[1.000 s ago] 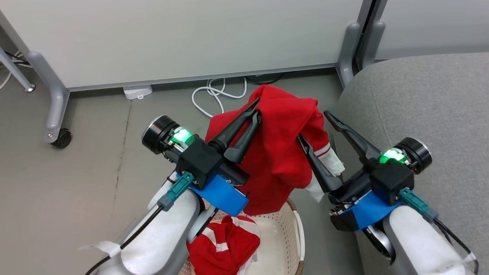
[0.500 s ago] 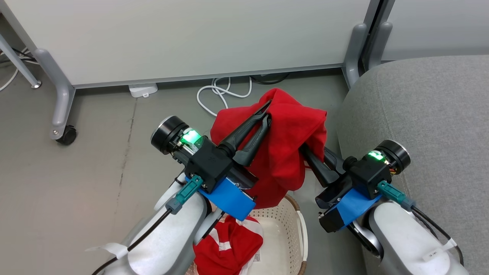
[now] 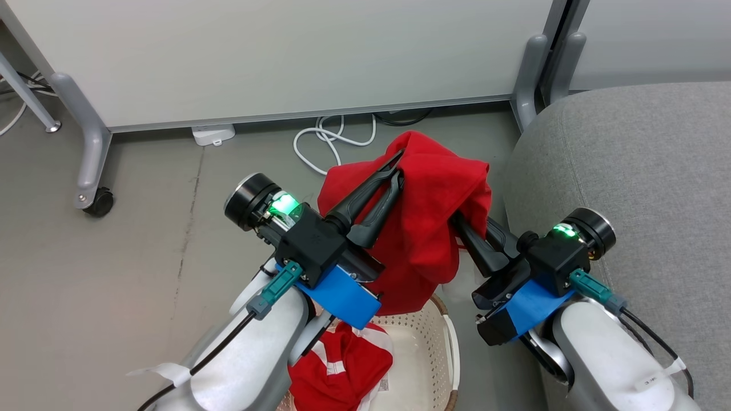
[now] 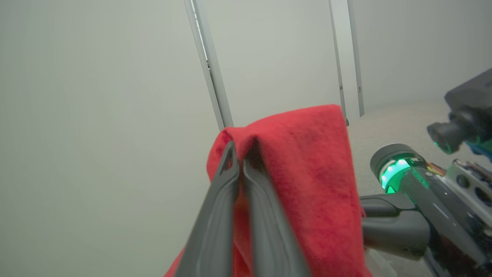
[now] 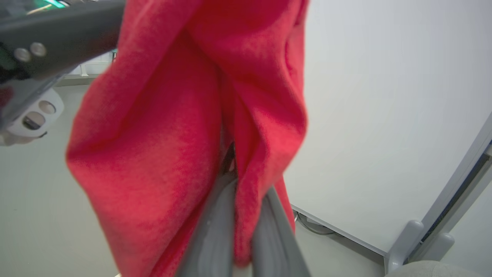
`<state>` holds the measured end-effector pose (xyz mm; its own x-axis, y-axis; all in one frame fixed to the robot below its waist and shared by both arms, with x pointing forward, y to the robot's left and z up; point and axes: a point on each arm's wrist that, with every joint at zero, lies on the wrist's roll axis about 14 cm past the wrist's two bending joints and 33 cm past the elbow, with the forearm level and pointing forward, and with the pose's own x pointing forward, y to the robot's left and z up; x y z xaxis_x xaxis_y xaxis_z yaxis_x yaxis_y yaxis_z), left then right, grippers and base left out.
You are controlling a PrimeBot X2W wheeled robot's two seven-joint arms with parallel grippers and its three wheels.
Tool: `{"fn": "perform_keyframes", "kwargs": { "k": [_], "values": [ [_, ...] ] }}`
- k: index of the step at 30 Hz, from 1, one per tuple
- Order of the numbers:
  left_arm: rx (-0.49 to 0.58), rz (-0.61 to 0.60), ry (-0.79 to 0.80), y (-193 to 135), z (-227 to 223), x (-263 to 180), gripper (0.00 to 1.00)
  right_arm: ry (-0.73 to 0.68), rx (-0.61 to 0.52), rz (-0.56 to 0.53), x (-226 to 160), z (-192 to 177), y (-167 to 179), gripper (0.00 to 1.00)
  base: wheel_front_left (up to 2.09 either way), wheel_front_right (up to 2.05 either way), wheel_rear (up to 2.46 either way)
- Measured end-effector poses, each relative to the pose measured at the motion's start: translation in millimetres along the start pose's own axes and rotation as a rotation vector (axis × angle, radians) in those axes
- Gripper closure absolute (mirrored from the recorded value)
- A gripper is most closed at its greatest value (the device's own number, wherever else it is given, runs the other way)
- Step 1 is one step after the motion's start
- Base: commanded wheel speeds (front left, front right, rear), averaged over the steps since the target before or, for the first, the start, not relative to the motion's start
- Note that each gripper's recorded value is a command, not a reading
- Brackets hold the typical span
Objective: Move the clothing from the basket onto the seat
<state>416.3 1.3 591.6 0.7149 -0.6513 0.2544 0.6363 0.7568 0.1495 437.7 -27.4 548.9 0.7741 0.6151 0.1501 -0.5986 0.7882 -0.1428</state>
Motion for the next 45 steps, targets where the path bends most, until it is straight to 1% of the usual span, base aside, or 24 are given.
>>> {"fn": "perform_keyframes", "kwargs": {
  "k": [10, 11, 12, 19, 28, 34, 45],
  "values": [
    [0.001, -0.004, 0.006, 0, -2, 0, 1.00, -0.005, 0.008, -0.010, -2, 1, 0, 1.00, 0.00, 0.00, 0.00],
    [0.000, -0.002, 0.006, 0, -2, -1, 0.53, -0.008, 0.008, -0.011, -1, 2, -1, 1.00, 0.00, 0.00, 0.00],
    [-0.001, 0.000, 0.008, 0, -2, -1, 0.00, -0.010, 0.008, -0.013, -1, 3, -1, 1.00, 0.00, 0.00, 0.00],
    [-0.006, 0.003, 0.017, 0, -5, -2, 0.00, -0.022, 0.009, -0.030, -2, 7, -6, 1.00, 0.00, 0.00, 0.00],
    [-0.006, -0.005, 0.024, -4, -9, -1, 0.00, -0.025, 0.017, -0.093, -13, 8, -21, 1.00, 0.00, 0.00, 0.00],
    [-0.032, -0.040, 0.043, -14, -22, 6, 0.00, -0.018, 0.029, -0.177, -27, 5, -43, 1.00, 0.00, 0.00, 0.00],
    [-0.092, -0.145, 0.065, -43, -48, 29, 0.00, 0.003, 0.024, -0.363, -65, -4, -89, 1.00, 0.00, 0.00, 0.00]
  ]
}}
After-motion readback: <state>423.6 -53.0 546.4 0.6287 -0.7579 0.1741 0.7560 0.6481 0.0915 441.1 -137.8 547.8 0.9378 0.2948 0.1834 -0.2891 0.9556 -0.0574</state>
